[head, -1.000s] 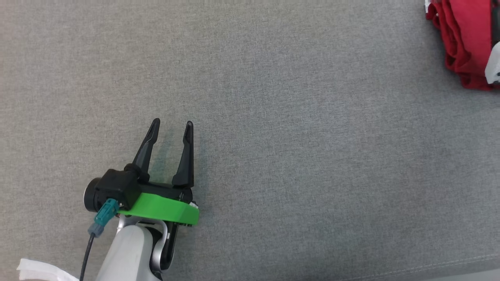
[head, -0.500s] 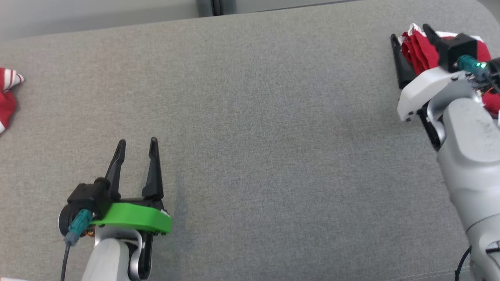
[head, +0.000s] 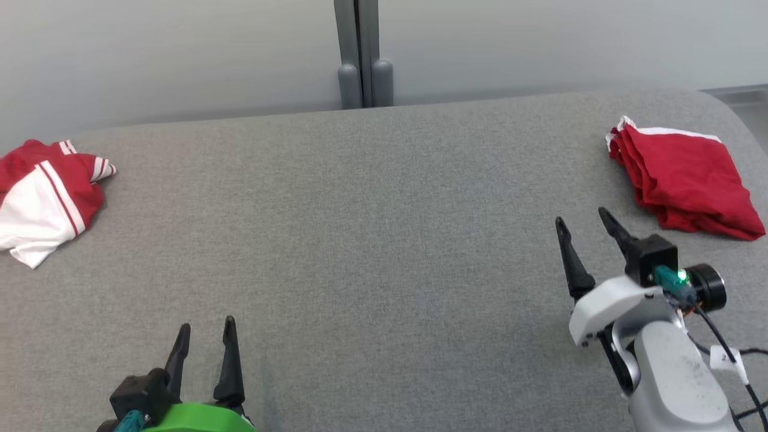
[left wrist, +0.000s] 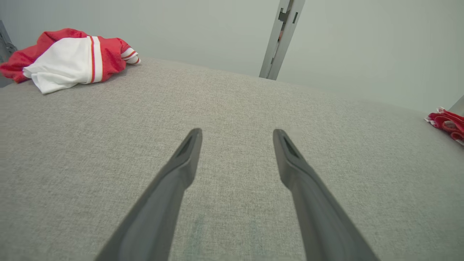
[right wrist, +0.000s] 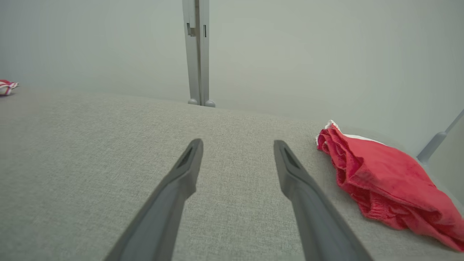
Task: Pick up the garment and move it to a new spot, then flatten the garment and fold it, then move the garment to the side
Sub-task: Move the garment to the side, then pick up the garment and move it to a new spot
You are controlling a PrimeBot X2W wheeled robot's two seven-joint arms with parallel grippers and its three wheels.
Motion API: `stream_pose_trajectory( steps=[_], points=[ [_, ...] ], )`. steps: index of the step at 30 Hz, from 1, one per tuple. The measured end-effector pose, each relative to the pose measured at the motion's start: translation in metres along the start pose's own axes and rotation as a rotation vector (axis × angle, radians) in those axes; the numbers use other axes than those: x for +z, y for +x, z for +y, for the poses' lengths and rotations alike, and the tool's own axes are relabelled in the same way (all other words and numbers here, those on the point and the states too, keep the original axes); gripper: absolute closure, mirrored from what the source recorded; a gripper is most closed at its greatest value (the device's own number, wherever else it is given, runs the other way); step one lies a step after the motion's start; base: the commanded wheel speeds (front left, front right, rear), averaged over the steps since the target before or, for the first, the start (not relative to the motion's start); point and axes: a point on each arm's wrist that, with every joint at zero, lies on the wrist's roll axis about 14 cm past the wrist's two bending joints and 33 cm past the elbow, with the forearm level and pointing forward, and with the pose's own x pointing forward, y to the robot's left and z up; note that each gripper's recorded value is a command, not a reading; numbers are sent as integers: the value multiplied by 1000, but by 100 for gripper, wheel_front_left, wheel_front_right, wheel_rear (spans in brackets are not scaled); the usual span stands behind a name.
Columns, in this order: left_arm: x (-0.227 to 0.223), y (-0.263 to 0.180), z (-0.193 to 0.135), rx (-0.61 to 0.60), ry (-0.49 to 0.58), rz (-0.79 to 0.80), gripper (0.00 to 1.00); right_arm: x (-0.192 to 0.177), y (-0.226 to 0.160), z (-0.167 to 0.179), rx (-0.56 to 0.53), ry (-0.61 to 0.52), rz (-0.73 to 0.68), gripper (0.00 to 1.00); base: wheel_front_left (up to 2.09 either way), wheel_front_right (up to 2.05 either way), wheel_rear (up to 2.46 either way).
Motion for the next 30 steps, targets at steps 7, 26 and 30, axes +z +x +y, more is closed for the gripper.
stream_pose_trajectory(
  steps=[7, 26, 30],
  points=[
    [4, -20, -1, 15, -37, -22, 0, -7, -38, 10, -5, 106, -6, 0, 0, 0, 0],
    [5, -30, -9, 11, -62, -34, 0, -12, -65, 7, -36, 178, -6, 0, 0, 0, 0],
    [6, -30, -8, 14, -62, -38, 0, -12, -64, 8, -32, 178, -6, 0, 0, 0, 0]
  ],
)
